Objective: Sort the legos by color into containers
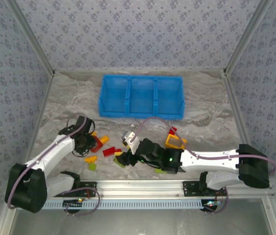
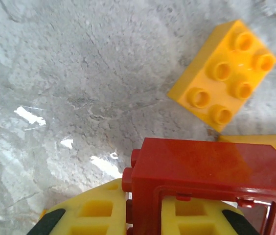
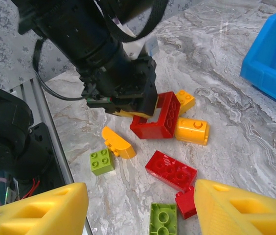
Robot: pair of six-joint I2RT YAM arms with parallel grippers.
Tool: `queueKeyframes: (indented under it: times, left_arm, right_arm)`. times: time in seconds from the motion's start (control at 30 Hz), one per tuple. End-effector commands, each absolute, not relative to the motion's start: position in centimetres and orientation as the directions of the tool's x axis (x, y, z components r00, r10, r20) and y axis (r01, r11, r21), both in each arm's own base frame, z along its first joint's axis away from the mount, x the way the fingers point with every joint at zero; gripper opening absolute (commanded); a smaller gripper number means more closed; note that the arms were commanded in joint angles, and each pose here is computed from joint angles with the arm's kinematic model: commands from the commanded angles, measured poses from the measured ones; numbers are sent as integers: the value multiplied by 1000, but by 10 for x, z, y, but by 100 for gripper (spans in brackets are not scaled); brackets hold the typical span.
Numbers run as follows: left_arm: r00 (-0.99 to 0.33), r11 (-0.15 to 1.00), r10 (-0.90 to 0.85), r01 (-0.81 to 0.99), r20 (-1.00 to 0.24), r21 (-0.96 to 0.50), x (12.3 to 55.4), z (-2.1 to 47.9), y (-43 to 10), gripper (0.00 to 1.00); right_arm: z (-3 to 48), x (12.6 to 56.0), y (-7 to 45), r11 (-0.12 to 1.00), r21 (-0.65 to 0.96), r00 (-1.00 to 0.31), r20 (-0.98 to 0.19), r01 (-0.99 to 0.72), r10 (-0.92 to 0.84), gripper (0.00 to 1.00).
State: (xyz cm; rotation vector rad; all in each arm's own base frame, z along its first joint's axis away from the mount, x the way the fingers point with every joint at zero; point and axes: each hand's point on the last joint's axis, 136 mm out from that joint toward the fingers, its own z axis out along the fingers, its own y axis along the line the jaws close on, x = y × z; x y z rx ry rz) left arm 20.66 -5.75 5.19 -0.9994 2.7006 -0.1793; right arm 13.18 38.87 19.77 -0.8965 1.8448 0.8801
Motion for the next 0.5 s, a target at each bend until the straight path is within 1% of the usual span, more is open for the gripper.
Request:
queueKeyframes:
  times: [0.0, 0.07, 0.1, 0.17, 0.23, 0.37, 0.47]
  left_arm:
    - [-721, 765, -644, -606, -257, -217, 208, 89, -53, 10]
    - [-729, 792, -611, -565, -309, -232, 213, 115, -55, 9]
    - [-740, 812, -584, -529, -333, -247, 219, 129, -59, 9]
    - [-774, 853, -521, -455, -359, -258, 235, 151, -71, 9]
    - [-814, 901, -433, -369, -388, -229, 257, 174, -84, 7]
    - [-861, 961, -273, -219, -430, -170, 309, 205, -112, 6]
    - [-873, 985, -159, -111, -461, -129, 354, 217, -132, 6]
  right_arm:
    - [225, 139, 387, 514, 182, -311, -934, -838, -176, 61]
    - [238, 146, 380, 554, 155, -288, -944, -818, -161, 61]
    - [247, 153, 374, 592, 127, -268, -951, -796, -156, 61]
    - [260, 166, 363, 663, 69, -234, -959, -745, -163, 61]
    - [275, 184, 350, 730, 12, -205, -963, -684, -177, 61]
    - [296, 216, 335, 786, -30, -183, -966, -618, -181, 61]
    - [305, 243, 327, 807, -46, -170, -969, -588, -179, 61]
